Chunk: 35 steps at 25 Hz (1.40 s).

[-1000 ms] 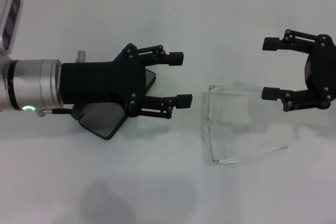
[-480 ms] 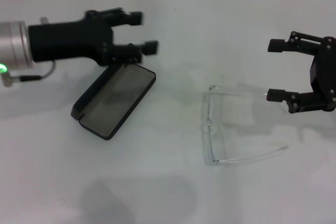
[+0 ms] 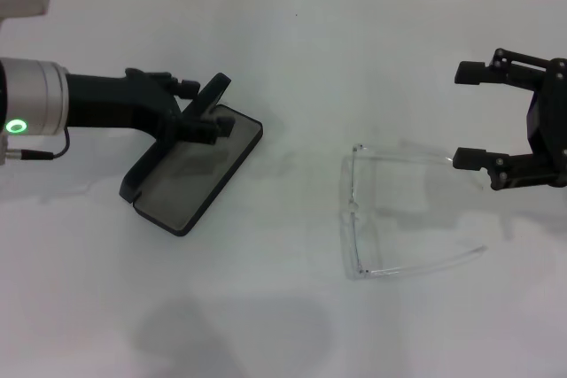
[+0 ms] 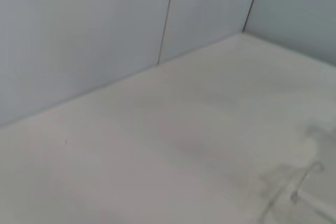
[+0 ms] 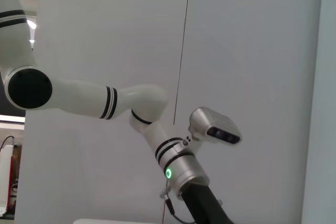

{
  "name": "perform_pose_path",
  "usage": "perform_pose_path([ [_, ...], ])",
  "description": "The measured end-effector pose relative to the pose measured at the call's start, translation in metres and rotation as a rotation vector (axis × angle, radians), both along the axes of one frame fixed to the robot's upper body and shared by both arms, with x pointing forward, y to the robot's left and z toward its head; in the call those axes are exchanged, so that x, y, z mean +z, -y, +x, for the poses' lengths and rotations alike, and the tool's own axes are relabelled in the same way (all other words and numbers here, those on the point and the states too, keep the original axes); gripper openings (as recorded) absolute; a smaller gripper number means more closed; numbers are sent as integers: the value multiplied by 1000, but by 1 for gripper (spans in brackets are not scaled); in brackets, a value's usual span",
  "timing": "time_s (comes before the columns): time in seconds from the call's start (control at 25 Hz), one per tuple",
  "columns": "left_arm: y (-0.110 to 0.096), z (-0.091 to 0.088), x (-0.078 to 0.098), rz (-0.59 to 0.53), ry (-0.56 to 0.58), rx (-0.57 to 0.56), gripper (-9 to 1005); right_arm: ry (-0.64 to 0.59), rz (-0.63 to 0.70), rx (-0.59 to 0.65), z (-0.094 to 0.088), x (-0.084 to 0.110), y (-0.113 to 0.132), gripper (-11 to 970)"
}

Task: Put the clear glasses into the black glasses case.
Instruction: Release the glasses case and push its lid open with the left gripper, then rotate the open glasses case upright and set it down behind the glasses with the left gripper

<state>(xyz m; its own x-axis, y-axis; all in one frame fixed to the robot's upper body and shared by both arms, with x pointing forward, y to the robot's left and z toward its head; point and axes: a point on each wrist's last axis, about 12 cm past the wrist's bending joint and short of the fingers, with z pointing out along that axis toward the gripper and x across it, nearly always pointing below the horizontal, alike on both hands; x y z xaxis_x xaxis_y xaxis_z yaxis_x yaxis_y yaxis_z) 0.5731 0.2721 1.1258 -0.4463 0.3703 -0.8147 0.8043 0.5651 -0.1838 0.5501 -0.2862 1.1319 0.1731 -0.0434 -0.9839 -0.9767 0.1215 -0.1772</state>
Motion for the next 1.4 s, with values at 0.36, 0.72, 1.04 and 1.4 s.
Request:
perform_pose_path([
  [0.36,-4,4,-8,47,-14,72,861,1,-1,0,1,-1,-2,871],
  [0.72,-4,1,-15,92,-33,62,802,-1,0,-2,0,-1,-2,871],
  [1.04,-5,3,-12,99,-22,60,541,0,3,1,1,-1,-4,871],
  [1.4,0,14,1,120,37,25,331,14,9,6,-2,-3,-6,870],
])
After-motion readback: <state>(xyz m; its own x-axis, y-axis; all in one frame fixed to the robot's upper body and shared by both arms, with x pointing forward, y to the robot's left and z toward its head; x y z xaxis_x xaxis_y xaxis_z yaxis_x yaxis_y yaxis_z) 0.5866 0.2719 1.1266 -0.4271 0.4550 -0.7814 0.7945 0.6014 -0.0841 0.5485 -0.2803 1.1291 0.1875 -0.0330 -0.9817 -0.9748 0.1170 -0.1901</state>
